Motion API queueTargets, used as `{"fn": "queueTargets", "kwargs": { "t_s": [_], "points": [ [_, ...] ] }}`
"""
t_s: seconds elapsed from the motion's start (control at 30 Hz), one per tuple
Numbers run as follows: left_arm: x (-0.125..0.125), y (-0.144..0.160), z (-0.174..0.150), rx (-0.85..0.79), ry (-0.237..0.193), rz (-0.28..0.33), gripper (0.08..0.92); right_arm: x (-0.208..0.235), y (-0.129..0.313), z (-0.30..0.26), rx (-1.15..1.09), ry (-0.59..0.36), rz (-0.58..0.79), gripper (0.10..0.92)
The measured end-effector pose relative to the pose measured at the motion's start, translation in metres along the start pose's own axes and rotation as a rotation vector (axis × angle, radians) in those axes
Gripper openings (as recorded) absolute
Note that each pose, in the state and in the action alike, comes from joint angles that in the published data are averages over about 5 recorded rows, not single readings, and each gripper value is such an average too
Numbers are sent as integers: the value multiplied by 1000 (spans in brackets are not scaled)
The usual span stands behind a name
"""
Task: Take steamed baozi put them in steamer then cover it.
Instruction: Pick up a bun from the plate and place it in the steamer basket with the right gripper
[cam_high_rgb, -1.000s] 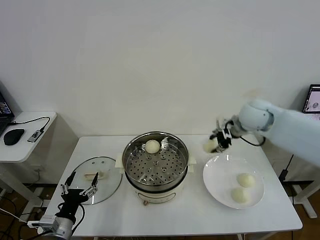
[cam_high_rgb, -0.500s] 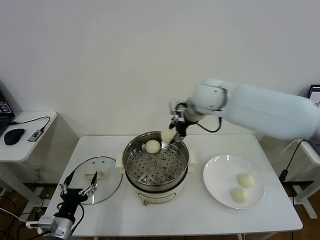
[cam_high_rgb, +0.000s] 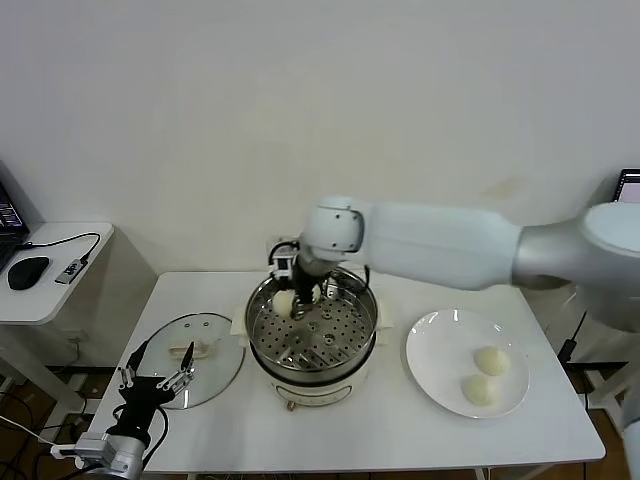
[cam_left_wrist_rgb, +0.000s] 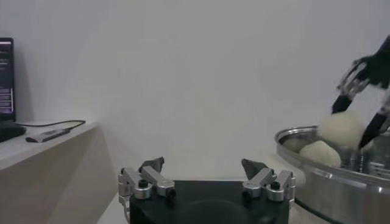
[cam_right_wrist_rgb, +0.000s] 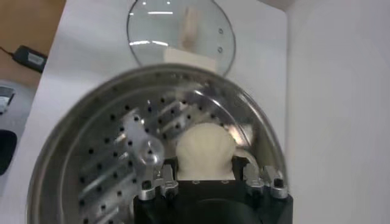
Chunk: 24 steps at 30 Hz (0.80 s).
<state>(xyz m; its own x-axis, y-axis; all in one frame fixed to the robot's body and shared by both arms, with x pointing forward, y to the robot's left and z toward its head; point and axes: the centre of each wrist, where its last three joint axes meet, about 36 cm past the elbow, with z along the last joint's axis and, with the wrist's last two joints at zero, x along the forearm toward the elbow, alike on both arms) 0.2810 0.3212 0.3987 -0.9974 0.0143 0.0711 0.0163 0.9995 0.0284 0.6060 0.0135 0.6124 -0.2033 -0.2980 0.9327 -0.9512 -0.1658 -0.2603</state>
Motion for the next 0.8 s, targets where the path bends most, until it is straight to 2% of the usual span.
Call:
{"fn": "queueTargets", "kwargs": {
  "t_s": [0.33, 0.43, 0.63, 0.8],
  "points": [
    [2, 1, 0, -5, -10, 5, 823, -31, 2, -20, 13, 30, -9, 557],
    [2, 1, -1, -5, -13, 6, 823, -34, 3, -22, 11, 32, -11, 608],
    [2, 1, -2, -5, -16, 6, 823, -26, -1, -21, 13, 33, -1, 775],
    [2, 0, -3, -6, -20, 8, 823, 0, -9, -11, 25, 45, 9, 820]
  ]
}}
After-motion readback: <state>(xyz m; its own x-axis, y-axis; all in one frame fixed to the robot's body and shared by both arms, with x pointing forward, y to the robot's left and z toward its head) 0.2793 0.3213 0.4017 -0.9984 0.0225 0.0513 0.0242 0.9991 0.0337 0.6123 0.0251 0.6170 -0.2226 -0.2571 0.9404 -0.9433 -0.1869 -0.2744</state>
